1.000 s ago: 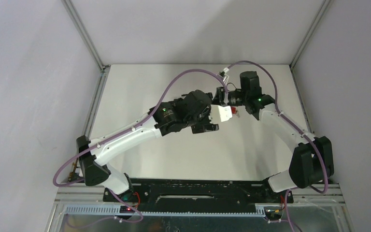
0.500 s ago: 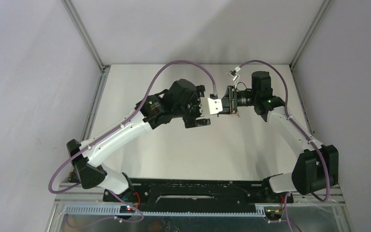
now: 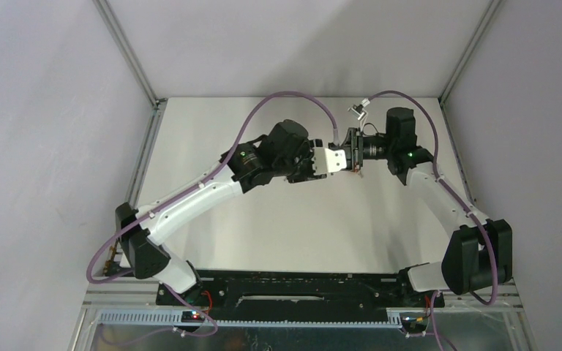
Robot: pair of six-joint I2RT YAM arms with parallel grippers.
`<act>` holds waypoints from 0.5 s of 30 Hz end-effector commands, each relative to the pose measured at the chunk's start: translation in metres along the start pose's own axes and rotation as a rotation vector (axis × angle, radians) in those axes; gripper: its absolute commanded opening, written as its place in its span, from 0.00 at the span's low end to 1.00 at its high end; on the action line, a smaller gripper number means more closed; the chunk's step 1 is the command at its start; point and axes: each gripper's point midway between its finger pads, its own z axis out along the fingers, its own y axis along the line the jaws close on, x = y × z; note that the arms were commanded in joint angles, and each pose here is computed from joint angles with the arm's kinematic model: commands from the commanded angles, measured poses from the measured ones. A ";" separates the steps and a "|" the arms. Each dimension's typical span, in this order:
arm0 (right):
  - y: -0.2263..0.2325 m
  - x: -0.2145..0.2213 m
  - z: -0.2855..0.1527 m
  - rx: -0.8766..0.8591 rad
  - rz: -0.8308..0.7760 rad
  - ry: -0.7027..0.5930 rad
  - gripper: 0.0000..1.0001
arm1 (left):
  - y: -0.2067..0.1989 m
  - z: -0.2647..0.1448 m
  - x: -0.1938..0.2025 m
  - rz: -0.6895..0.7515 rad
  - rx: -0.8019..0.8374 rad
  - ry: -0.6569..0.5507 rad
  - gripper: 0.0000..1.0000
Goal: Unlock with the key
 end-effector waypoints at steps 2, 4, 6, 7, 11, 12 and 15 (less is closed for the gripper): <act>0.011 -0.008 -0.005 -0.023 -0.049 -0.017 0.00 | 0.020 0.004 -0.012 0.037 -0.089 -0.021 0.28; 0.006 -0.008 -0.006 -0.007 -0.044 -0.020 0.00 | 0.018 0.003 -0.014 0.054 -0.079 -0.021 0.10; 0.001 -0.008 -0.006 0.008 -0.042 -0.024 0.00 | 0.016 0.000 -0.017 0.057 -0.059 -0.030 0.01; -0.002 -0.008 -0.006 0.014 -0.038 -0.025 0.00 | 0.012 -0.001 -0.021 0.055 -0.032 -0.048 0.00; -0.007 -0.008 -0.007 0.019 -0.031 -0.025 0.00 | 0.006 -0.005 -0.029 0.029 0.008 -0.078 0.07; -0.007 -0.008 -0.007 0.020 -0.029 -0.026 0.00 | 0.007 -0.004 -0.028 0.024 -0.001 -0.074 0.19; -0.007 -0.007 -0.007 0.019 -0.029 -0.024 0.00 | 0.009 -0.003 -0.026 0.039 -0.021 -0.057 0.45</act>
